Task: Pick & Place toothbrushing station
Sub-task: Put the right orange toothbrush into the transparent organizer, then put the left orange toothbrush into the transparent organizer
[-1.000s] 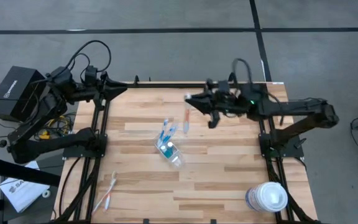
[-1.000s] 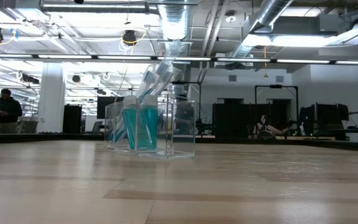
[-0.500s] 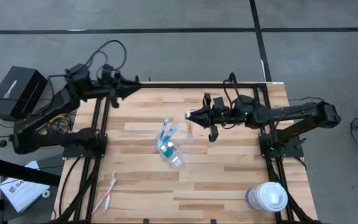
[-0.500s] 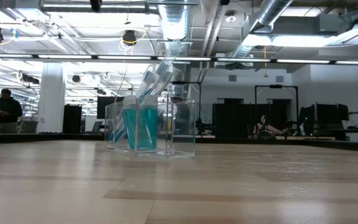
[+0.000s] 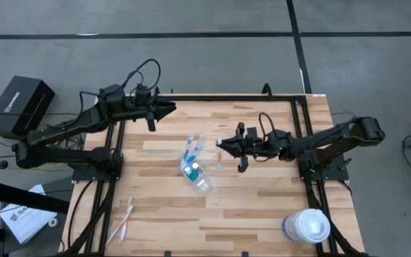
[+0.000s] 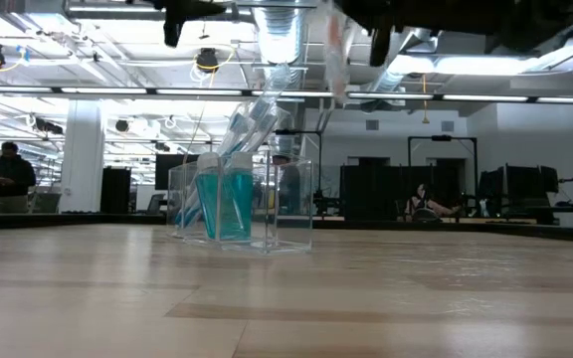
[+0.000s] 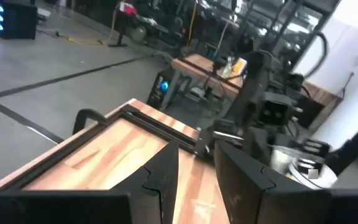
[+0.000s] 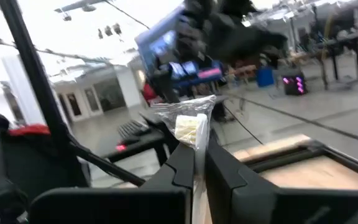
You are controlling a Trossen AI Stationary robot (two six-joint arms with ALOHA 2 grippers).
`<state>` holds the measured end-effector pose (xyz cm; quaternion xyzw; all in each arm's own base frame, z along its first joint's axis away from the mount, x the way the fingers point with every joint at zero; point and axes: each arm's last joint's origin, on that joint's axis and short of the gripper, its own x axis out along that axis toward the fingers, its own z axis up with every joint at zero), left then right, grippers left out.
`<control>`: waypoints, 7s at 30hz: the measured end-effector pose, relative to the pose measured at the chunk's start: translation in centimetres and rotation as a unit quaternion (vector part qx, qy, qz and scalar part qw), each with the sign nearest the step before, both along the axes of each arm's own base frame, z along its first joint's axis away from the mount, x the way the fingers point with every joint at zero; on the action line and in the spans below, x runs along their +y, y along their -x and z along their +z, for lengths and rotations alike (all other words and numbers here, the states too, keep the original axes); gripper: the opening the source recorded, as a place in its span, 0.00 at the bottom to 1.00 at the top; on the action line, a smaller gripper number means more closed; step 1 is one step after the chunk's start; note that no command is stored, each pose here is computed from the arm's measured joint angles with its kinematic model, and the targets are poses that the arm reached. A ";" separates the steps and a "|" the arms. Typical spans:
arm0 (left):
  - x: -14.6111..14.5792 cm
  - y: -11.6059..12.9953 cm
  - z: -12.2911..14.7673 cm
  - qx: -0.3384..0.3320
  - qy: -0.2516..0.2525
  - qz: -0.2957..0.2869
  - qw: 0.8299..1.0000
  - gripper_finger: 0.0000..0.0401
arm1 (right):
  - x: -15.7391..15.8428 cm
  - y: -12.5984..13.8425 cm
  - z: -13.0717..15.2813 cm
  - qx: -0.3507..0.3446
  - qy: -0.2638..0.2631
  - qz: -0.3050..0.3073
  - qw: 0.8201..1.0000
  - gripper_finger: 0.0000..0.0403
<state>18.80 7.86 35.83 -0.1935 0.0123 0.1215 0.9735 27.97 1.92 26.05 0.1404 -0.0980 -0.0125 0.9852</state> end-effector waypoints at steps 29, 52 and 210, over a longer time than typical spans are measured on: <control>-2.4 6.8 -9.1 -0.063 0.060 0.050 0.995 0.25 | 1.7 -7.5 -7.2 0.011 -0.017 0.021 1.000 0.02; -2.6 6.7 -8.9 -0.077 0.056 0.035 0.995 0.25 | 1.1 -6.3 -10.8 0.052 -0.020 0.020 0.998 0.02; -19.8 7.2 -18.6 0.518 0.490 0.077 0.697 0.25 | 0.8 6.1 23.0 0.141 0.123 0.151 0.971 0.63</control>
